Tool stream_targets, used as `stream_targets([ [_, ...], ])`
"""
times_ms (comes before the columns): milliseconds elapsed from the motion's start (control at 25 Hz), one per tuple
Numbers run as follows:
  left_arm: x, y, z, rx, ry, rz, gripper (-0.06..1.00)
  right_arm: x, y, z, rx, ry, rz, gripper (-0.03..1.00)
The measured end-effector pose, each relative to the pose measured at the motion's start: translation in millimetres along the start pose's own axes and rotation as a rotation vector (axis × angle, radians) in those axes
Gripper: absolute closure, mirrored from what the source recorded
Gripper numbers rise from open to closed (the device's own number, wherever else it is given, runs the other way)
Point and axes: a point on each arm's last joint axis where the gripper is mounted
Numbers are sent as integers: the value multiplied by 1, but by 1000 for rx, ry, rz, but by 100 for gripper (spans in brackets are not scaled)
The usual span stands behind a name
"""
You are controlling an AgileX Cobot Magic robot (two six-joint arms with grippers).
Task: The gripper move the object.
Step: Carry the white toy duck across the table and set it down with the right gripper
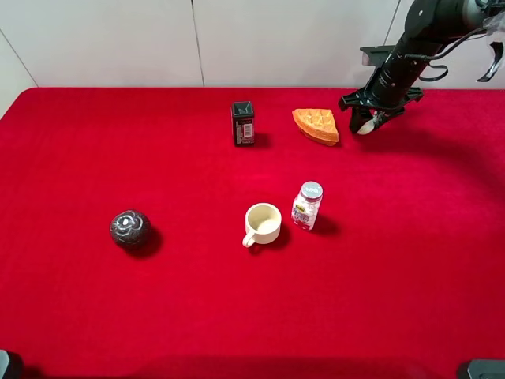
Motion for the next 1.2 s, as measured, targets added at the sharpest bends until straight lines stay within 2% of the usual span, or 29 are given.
stream_targets([
  [120,0,0,0,0,0,0,-5,0,0,0,1,1,0,45],
  [400,0,0,0,0,0,0,-5,1,-1,0,-1,3,11,30],
  [640,0,0,0,0,0,0,-5,2,4,0,5,12,21,27],
  [1200,0,0,0,0,0,0,-5,-1,70,5,28,16,-4,27],
])
Point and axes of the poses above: a point on each arm's last joint axis where the gripper is mounted, y pointing back along that axis away from the gripper, z along the wrist's bending axis when the last joint is at zero, x = y × z, and after that the axes turned 5 degrees about y, right-handed
